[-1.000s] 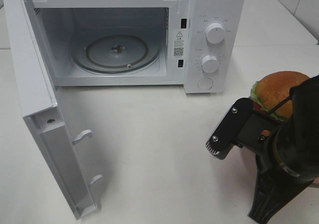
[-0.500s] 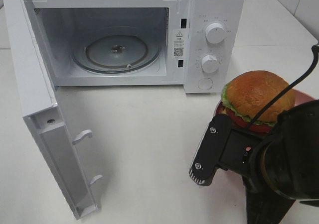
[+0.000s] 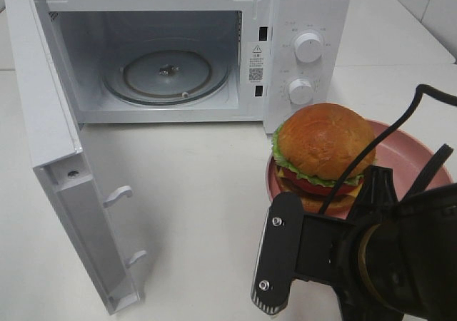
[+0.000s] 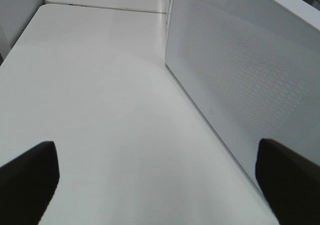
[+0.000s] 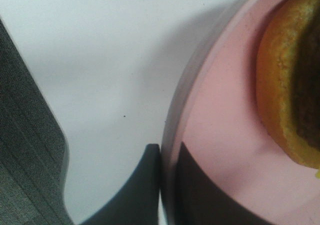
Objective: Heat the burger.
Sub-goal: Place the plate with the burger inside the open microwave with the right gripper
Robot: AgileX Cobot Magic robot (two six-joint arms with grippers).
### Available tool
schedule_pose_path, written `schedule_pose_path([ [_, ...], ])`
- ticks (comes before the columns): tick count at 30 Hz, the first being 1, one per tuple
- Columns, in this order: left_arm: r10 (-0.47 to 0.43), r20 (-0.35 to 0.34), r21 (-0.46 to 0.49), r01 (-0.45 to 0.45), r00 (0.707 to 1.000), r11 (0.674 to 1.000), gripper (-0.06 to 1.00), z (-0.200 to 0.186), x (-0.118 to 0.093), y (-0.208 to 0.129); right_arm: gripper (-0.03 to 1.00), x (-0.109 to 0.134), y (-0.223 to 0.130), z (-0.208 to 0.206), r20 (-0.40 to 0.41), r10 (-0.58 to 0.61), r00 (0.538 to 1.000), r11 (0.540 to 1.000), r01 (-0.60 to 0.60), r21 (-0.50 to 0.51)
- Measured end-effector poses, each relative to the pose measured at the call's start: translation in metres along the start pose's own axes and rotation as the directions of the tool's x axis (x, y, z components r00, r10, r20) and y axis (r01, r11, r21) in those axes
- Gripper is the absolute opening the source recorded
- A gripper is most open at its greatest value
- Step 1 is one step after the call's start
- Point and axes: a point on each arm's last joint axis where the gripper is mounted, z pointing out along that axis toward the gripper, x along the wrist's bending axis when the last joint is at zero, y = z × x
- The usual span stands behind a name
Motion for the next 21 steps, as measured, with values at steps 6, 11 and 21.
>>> schedule_pose_path([
  [6,0.000,0.000,0.000,0.000,1.000,1.000,0.99,0.000,0.000,0.000,0.04,0.002,0.003,-0.001,-0.009,-0.039,0.999,0.999,0.038,-0.033],
  [11,0.000,0.000,0.000,0.000,1.000,1.000,0.99,0.000,0.000,0.000,0.04,0.003,0.005,-0.001,-0.017,-0.056,0.998,0.997,0.055,-0.057],
  [21,0.000,0.000,0.000,0.000,1.000,1.000,0.99,0.000,0.000,0.000,0.04,0.004,0.013,-0.002,0.011,-0.253,0.967,0.957,0.252,-0.144],
])
